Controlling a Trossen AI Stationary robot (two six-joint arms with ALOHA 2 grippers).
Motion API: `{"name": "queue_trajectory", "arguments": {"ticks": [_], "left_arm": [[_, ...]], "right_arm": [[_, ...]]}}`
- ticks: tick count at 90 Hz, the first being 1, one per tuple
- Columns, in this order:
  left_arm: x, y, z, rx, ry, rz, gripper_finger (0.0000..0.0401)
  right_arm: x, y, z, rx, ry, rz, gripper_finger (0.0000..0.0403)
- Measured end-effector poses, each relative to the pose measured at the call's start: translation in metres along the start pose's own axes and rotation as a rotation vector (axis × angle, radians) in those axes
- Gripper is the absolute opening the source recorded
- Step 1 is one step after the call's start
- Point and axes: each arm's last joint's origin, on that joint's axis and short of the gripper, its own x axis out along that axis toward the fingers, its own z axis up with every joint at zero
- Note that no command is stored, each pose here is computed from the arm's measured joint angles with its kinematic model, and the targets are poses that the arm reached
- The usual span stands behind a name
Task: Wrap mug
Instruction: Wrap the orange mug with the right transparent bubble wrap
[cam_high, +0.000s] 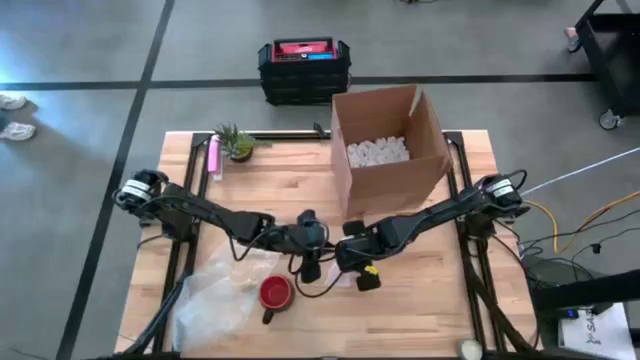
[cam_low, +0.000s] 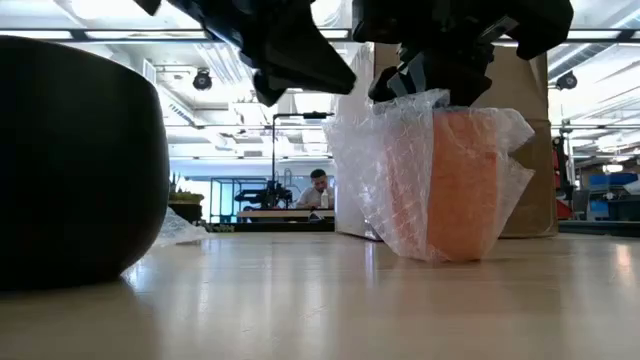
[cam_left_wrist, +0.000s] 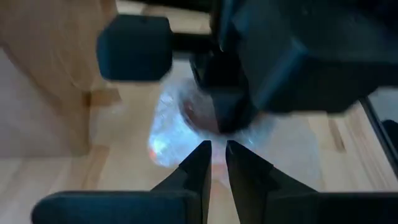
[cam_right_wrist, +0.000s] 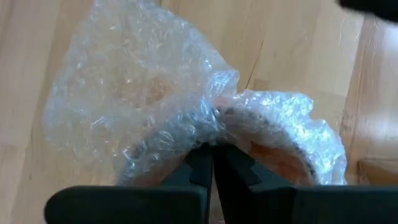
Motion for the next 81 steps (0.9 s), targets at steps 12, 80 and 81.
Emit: {"name": "queue_trajectory", "arguments": {"ticks": [12,80,81], "left_arm": [[0.018,0.001,-0.011,-0.008,0.010,0.007,0.0036],[0.033,0.000,-0.020,0.000,0.006,0.003,0.0036],[0.033,0.000,-0.020,0.000,0.004,0.002,0.0036]], "right_arm": [[-0.008,-0.001,-0.004,0.000,0.024,-0.004,0.0000],[-0.037,0.005,-0.033,0.150,0.063,0.026,0.0000],[-0.034,0.005,-0.033,0.149,0.067,0.026,0.0000]]}}
